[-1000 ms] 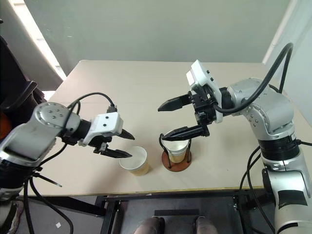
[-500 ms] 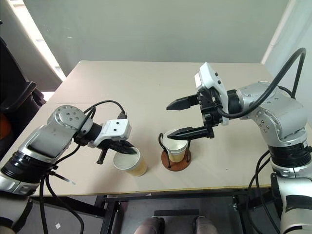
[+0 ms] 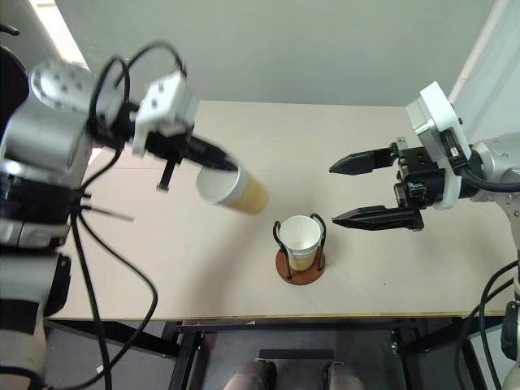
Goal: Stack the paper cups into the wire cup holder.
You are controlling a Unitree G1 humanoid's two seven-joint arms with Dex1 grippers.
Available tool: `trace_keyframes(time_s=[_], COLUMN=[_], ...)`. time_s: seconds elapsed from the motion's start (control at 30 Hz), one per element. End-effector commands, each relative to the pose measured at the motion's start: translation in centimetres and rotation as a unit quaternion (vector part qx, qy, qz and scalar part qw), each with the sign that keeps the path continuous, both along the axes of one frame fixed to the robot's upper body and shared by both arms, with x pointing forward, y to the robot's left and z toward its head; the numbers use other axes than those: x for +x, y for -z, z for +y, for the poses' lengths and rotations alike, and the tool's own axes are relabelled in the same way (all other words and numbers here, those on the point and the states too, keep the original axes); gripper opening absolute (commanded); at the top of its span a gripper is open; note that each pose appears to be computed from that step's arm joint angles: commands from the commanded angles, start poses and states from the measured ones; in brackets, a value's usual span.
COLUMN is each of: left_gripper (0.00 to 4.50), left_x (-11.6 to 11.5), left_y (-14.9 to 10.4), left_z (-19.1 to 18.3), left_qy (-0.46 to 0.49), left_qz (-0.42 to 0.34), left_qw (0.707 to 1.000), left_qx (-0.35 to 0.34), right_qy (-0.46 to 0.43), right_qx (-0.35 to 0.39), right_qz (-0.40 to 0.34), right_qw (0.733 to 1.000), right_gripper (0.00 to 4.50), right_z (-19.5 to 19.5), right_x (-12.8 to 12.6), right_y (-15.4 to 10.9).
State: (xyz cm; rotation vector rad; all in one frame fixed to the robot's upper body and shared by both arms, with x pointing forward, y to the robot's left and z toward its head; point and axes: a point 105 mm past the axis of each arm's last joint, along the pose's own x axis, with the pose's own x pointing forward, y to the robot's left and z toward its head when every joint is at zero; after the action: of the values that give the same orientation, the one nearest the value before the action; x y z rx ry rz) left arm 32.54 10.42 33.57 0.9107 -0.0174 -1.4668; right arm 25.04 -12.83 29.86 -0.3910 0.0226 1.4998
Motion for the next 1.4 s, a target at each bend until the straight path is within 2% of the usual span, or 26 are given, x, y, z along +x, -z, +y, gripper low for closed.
trace_keyframes(time_s=[0.03, 0.2, 0.37, 0.57, 0.77, 0.93, 1.1, 1.4], left_gripper=[0.01, 0.01, 0.01, 0.01, 0.01, 0.01, 0.01, 0.01], left_x=[-0.6, -0.9, -0.4, -0.6, -0.8, -1.0, -1.0, -0.7], left_y=[0.5, 1.6, 3.5, 4.3, 4.7, 5.1, 5.4, 6.4], left_z=[-2.8, -5.3, -6.5, -7.2, -7.7, -8.2, -8.3, -8.8], left_qy=[0.075, 0.128, 0.149, 0.17, 0.184, 0.193, 0.193, 0.197], left_qz=[0.008, 0.019, 0.02, 0.023, 0.02, 0.022, 0.021, 0.011], left_qw=[0.997, 0.99, 0.985, 0.981, 0.978, 0.975, 0.974, 0.971], left_qx=[0.034, 0.06, 0.088, 0.093, 0.099, 0.106, 0.114, 0.135], right_qy=[0.01, 0.033, 0.05, 0.07, 0.105, 0.179, 0.175, 0.192], right_qx=[0.009, 0.006, 0.002, -0.006, -0.039, -0.12, -0.095, -0.093], right_qz=[-0.044, -0.054, -0.059, -0.064, -0.045, -0.025, -0.032, -0.032], right_qw=[0.999, 0.998, 0.997, 0.995, 0.993, 0.976, 0.979, 0.977], right_gripper=[4.36, 4.36, 4.36, 4.36, 4.36, 4.36, 4.36, 4.36], right_z=[-0.4, -0.6, -1.1, -1.2, -2.2, -5.0, -5.7, -6.5], right_x=[-0.6, -0.6, -1.0, -1.4, -1.3, -0.1, -1.0, -1.7], right_y=[-1.5, -1.4, -1.3, -1.0, 0.3, 3.0, 2.0, 2.1])
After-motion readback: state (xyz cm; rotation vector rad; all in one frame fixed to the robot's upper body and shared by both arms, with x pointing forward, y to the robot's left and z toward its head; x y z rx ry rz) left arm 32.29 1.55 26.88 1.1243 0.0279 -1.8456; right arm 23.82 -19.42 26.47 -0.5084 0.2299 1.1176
